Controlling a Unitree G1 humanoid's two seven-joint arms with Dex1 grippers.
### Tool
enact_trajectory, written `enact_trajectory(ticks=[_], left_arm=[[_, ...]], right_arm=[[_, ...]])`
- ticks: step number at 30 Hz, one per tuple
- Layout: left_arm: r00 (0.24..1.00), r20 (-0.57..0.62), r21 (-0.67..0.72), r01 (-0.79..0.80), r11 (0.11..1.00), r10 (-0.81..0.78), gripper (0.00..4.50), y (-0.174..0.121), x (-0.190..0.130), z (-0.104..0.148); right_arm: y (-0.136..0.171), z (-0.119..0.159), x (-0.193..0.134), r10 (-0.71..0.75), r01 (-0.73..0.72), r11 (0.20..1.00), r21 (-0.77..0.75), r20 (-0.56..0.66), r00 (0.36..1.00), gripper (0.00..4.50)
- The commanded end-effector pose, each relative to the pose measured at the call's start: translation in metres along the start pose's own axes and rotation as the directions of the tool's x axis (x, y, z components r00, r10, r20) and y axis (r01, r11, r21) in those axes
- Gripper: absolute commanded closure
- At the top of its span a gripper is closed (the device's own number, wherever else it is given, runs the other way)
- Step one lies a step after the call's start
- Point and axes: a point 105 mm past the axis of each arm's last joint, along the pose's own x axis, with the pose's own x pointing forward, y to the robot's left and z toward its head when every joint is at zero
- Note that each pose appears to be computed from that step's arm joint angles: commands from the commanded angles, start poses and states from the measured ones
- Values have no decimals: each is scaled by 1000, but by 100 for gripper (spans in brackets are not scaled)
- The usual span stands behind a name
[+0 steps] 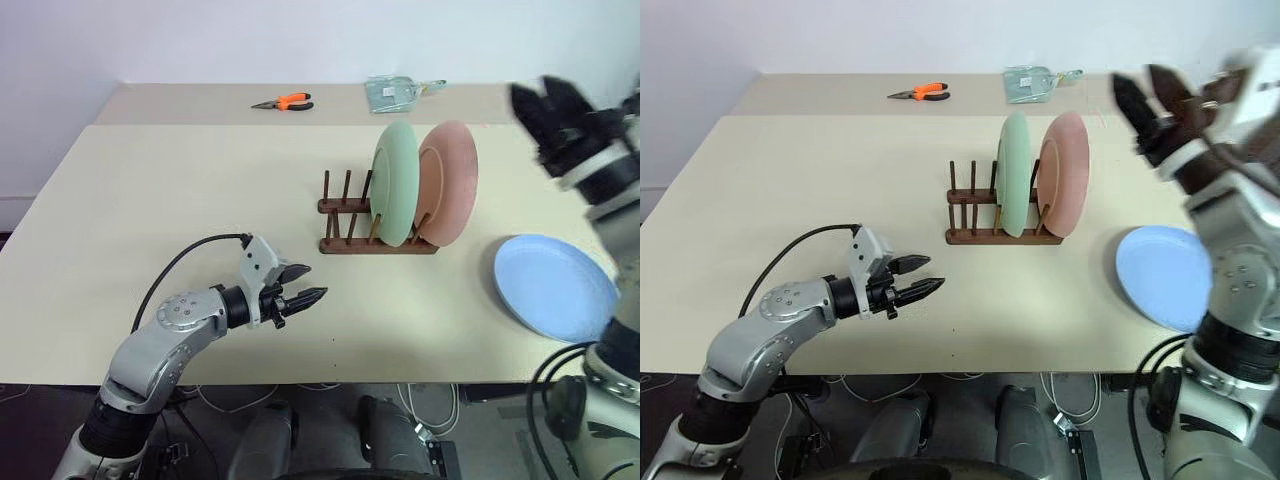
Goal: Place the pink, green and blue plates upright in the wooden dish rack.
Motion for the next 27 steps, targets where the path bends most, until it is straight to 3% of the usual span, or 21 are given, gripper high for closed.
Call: enact_trajectory(ticks=[1, 4, 6, 8, 10, 13, 16, 19, 22, 24, 27], left_arm=[[999, 16, 47, 45, 998, -45, 193, -4, 6, 6], [998, 12, 58, 63, 996, -64, 193, -4, 9, 6], [997, 13, 62, 70, 996, -71, 193, -4, 10, 7], [996, 20, 73, 81, 994, -83, 193, -4, 12, 12], [996, 27, 77, 87, 993, -89, 193, -4, 13, 15], [995, 28, 81, 89, 993, -92, 193, -5, 13, 16], [996, 25, 86, 80, 993, -83, 193, -4, 12, 15], [997, 22, 88, 74, 993, -76, 193, -3, 10, 15], [997, 21, 89, 68, 994, -70, 193, -2, 9, 14], [998, 19, 89, 62, 994, -64, 193, -2, 9, 14], [999, 16, 93, 47, 995, -48, 193, 2, 8, 12]], right_arm=[[-16, -47, -47, -5, -29, 992, -122, -268, 963, 199], [5, -90, -76, 74, -172, 972, -161, -484, 872, 199], [12, -105, -88, 85, -201, 966, -160, -540, 838, 199], [16, -143, -106, 36, -226, 953, -203, -665, 746, 199], [10, -163, -114, -36, -217, 941, -260, -714, 699, 199], [3, -174, -114, -84, -179, 944, -279, -724, 684, 289], [-2, -178, -110, -111, -183, 932, -314, -726, 678, 433], [-8, -167, -96, -142, -178, 907, -382, -674, 725, 443], [-18, -128, -62, -192, -99, 862, -497, -501, 844, 443], [-18, -79, -30, -197, 18, 859, -511, -298, 934, 443], [3, -11, 2, -109, 92, 924, -370, -27, 994, 443]])
